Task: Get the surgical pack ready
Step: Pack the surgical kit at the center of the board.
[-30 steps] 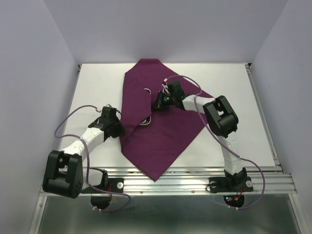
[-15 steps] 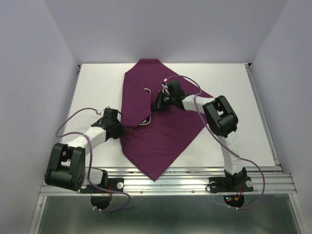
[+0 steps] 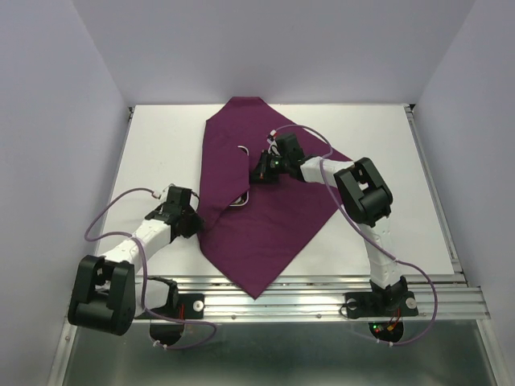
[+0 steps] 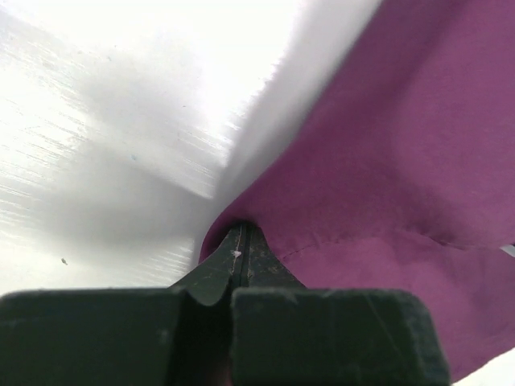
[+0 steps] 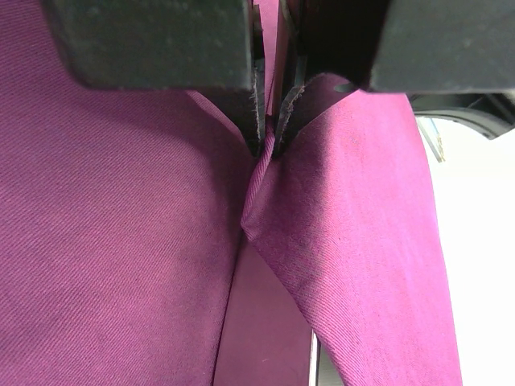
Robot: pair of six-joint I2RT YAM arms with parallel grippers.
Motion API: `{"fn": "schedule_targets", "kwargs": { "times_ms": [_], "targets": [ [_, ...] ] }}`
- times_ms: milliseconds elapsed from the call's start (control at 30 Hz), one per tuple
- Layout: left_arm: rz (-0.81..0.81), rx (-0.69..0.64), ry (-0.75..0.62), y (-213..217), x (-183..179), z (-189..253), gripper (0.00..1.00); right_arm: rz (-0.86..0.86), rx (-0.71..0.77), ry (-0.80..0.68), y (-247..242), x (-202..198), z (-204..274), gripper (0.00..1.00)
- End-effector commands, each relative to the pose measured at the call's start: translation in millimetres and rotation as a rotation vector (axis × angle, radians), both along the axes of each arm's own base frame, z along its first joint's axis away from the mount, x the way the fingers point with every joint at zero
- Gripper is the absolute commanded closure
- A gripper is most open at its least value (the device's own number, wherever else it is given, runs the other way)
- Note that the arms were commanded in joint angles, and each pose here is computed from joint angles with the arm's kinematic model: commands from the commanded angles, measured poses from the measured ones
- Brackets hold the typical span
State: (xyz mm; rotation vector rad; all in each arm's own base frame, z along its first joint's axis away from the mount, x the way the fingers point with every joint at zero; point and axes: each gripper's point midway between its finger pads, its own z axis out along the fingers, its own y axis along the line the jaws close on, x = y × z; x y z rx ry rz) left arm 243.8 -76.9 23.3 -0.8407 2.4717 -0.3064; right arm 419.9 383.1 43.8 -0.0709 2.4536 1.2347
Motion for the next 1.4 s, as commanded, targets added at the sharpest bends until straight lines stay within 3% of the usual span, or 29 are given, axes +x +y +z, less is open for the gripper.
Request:
{"fn": "schedule_targets", "kwargs": {
  "times_ms": [0,200,433,733,967,1200,1367],
  "targets": [
    [0.007,0.015,0.052,2,-4,-9,1.0,0.024,0.033,-0.04,17,2,13,0.99],
    [0.01,0.063,0.128,8,-9,-2,1.0,0.026,0.037,-0.055,17,2,20,0.99],
    [-0.017,0.036,0.089,0,-10,33,1.0,0.027,0.038,-0.059,16,1,23,0.99],
    [0.026,0.102,0.259,9,-30,0,1.0,0.026,0.046,-0.07,18,4,30,0.99],
    [0.01,0.093,0.302,5,-32,-15,1.0,0.026,0.043,-0.069,18,5,29,0.99],
    [0.004,0.124,0.249,9,-27,14,1.0,0.022,0.039,-0.073,17,5,29,0.99],
    [-0.126,0.114,0.094,-22,-17,59,1.0,0.022,0.04,-0.075,18,6,29,0.99]
  ]
}}
